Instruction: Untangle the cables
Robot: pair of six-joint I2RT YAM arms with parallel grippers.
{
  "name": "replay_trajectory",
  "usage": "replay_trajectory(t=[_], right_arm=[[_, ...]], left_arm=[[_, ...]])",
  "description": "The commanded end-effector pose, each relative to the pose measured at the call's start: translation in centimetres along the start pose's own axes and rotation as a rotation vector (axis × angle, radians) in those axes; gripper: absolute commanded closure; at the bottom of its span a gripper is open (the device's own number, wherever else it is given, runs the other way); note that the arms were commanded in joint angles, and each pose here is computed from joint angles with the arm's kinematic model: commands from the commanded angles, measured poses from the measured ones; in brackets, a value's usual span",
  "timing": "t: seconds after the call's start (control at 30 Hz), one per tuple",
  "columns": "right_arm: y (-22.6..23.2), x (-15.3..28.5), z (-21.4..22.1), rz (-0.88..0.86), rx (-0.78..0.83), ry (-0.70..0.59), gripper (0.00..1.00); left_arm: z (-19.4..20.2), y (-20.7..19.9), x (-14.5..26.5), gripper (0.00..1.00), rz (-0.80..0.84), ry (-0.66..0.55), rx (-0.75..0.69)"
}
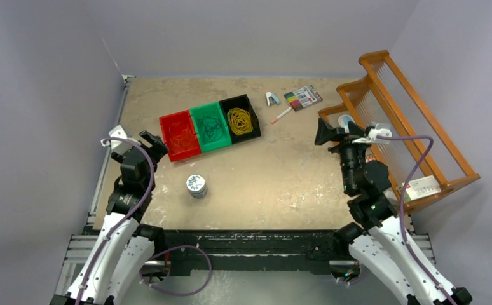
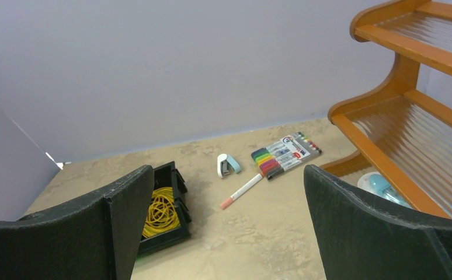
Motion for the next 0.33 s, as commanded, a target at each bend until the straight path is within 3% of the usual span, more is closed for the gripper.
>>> replay_trajectory(t=[0.0, 0.3], right_arm=[[-1.0, 0.6, -0.1, 0.04, -0.017, -0.037, 0.01], [-1.0, 0.1, 1.2, 0.044, 0.02, -0.011, 0.01]], left_arm=[[-1.3, 0.8, 0.7, 0.25, -0.021, -0.08, 0.067], [-1.5, 1.3, 1.0, 0.21, -0.017, -0.111, 0.074]])
Point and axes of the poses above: each gripper's point midway between its finger pads, its own x axis back along the fingers, its own y axis along the line the jaws close on, z = x × y, the point moved 1 cm from there along x, back along the fingers, and after that the axes turned 11 degrees about x, right-handed, at the moved point
